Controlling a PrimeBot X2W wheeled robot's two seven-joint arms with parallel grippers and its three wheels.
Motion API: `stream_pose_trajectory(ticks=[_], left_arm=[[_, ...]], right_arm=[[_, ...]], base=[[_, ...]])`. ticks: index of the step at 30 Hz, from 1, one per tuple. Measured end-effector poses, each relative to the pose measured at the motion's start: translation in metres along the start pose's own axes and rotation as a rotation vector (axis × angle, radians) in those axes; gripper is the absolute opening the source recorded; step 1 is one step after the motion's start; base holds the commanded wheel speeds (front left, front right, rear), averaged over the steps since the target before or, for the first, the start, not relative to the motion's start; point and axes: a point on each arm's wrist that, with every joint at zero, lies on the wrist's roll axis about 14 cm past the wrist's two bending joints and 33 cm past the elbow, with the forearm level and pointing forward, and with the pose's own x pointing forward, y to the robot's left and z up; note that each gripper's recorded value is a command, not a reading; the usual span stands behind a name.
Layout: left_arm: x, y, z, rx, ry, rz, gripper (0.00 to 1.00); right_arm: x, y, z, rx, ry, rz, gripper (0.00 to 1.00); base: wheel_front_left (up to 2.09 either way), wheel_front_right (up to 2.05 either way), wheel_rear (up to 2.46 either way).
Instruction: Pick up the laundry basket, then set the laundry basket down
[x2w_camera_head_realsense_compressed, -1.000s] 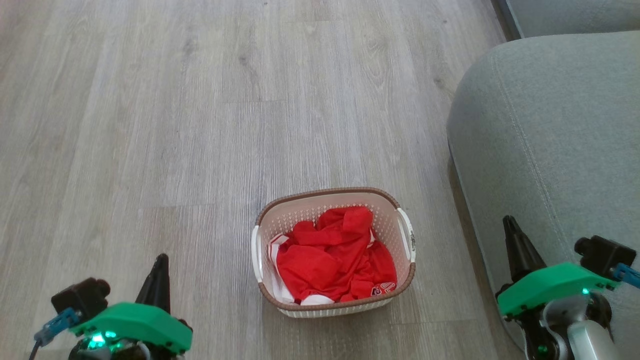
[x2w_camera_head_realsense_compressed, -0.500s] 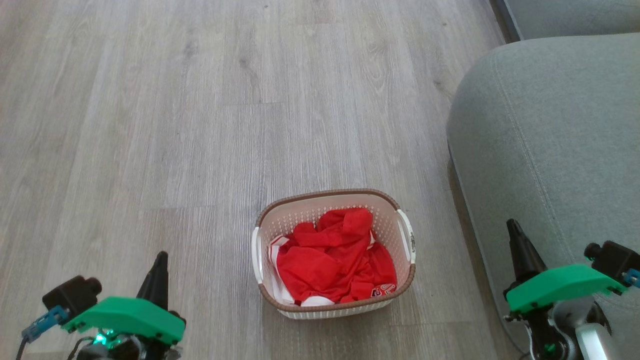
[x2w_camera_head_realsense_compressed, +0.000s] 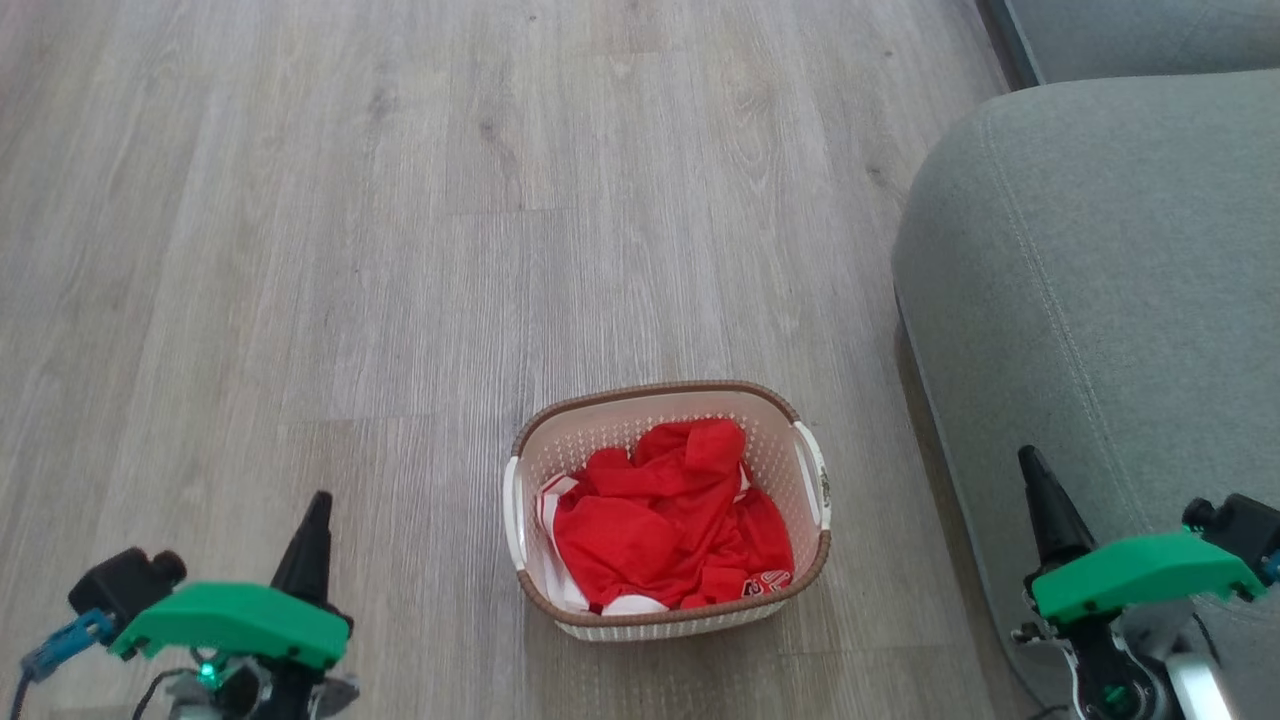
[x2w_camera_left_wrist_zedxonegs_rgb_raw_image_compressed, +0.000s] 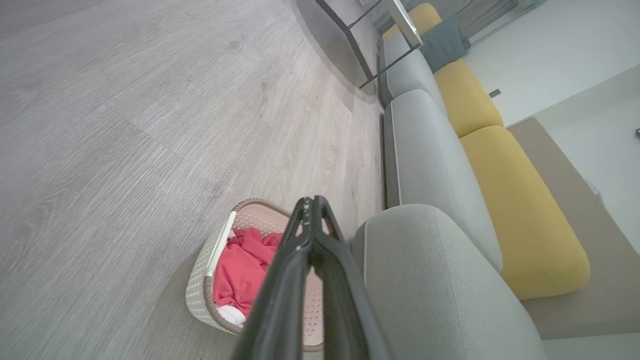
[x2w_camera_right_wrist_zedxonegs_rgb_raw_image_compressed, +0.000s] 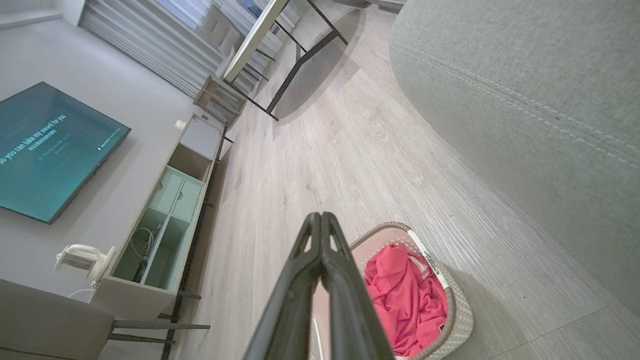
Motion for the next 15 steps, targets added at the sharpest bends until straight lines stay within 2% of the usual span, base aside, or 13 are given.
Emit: stream_pose_trajectory(ticks=[15], left_arm=[[0.005, -0.001, 0.0069, -0.177, -0.014, -0.018, 0.0]], right_arm=[[0.0025, -0.0015, 0.005, 0.171, -0.015, -0.004, 0.0]], base=[[0.0, 0.0, 0.0]])
